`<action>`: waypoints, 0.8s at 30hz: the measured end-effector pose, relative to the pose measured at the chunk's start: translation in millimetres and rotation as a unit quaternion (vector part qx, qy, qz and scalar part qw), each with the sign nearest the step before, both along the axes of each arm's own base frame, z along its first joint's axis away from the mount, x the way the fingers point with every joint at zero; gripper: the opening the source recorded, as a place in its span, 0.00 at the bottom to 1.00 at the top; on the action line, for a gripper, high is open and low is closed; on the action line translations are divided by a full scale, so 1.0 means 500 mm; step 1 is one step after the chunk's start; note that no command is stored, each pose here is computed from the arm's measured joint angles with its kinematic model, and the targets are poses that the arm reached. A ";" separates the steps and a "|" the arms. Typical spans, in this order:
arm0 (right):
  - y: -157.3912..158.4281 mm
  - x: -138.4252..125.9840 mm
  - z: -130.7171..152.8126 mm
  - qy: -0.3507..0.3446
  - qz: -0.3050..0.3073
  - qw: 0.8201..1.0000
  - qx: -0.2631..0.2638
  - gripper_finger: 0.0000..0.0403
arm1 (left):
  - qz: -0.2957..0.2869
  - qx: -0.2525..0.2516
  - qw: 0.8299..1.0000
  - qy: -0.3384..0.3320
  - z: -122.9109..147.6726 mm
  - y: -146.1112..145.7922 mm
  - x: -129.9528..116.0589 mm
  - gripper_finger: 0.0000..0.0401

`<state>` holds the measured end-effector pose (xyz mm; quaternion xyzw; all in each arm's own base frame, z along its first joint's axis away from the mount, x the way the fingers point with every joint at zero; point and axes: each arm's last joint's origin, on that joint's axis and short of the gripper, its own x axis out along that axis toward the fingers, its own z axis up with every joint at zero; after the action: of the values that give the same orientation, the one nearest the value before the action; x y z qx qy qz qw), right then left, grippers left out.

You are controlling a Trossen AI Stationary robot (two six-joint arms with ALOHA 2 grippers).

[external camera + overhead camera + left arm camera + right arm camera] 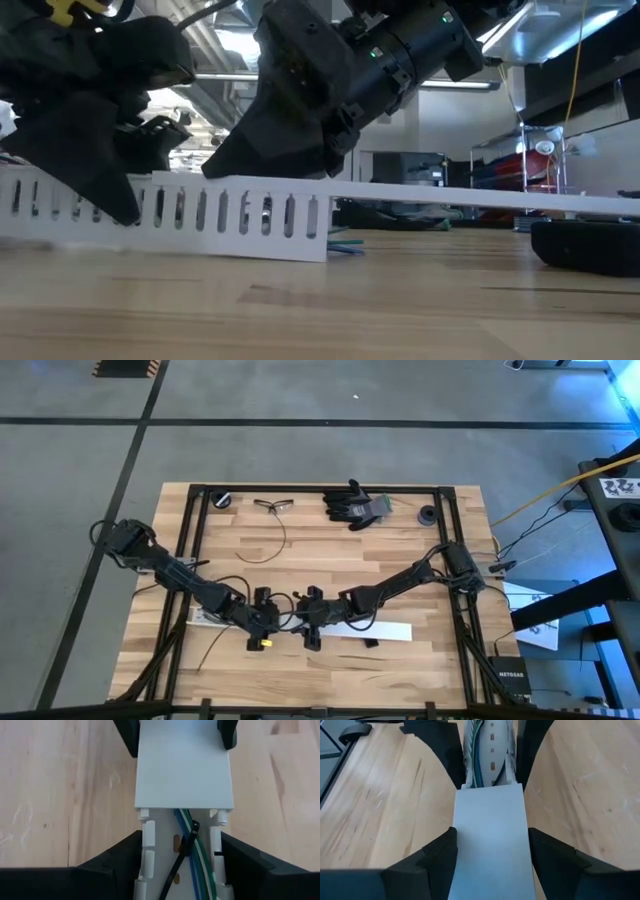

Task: Ziptie cables
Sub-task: Close the white cable duct lid

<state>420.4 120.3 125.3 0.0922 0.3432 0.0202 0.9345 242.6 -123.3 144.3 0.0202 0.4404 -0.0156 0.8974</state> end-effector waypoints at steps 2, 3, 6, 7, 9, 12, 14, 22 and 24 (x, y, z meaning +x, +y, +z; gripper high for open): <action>0.000 0.000 -0.001 0.001 0.001 1.000 0.000 0.54 | 0.001 -0.001 1.000 0.000 -0.002 0.001 -0.001 0.52; 0.000 0.000 -0.001 0.001 0.002 1.000 0.001 0.54 | 0.004 -0.002 1.000 -0.001 -0.003 0.004 0.001 0.52; 0.001 0.001 0.000 -0.005 0.002 1.000 0.004 0.54 | 0.011 -0.009 1.000 -0.002 -0.006 0.011 0.007 0.54; 0.000 0.000 0.000 -0.005 0.002 1.000 0.004 0.54 | 0.012 -0.012 1.000 -0.003 -0.009 0.011 0.010 0.55; 0.001 0.000 0.000 -0.005 0.003 1.000 0.004 0.54 | 0.008 -0.018 1.000 -0.009 -0.016 0.012 0.019 0.60; 0.002 0.000 0.000 -0.006 0.003 1.000 0.004 0.54 | -0.007 -0.020 0.999 -0.028 -0.019 0.015 0.039 0.68; 0.001 0.000 0.000 -0.006 0.004 1.000 0.004 0.54 | -0.017 -0.019 1.000 -0.016 -0.019 0.019 0.041 0.72; 0.001 0.000 0.000 -0.005 0.005 1.000 0.004 0.54 | -0.015 -0.007 0.997 0.072 0.054 0.015 0.005 0.76; 0.001 0.000 0.000 -0.006 0.005 1.000 0.003 0.54 | -0.009 -0.008 0.997 0.070 0.067 0.008 -0.010 0.76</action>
<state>420.6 121.0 125.1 0.0933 0.3381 0.0268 0.9361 237.5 -119.1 177.8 0.0153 0.5016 -0.0285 0.8645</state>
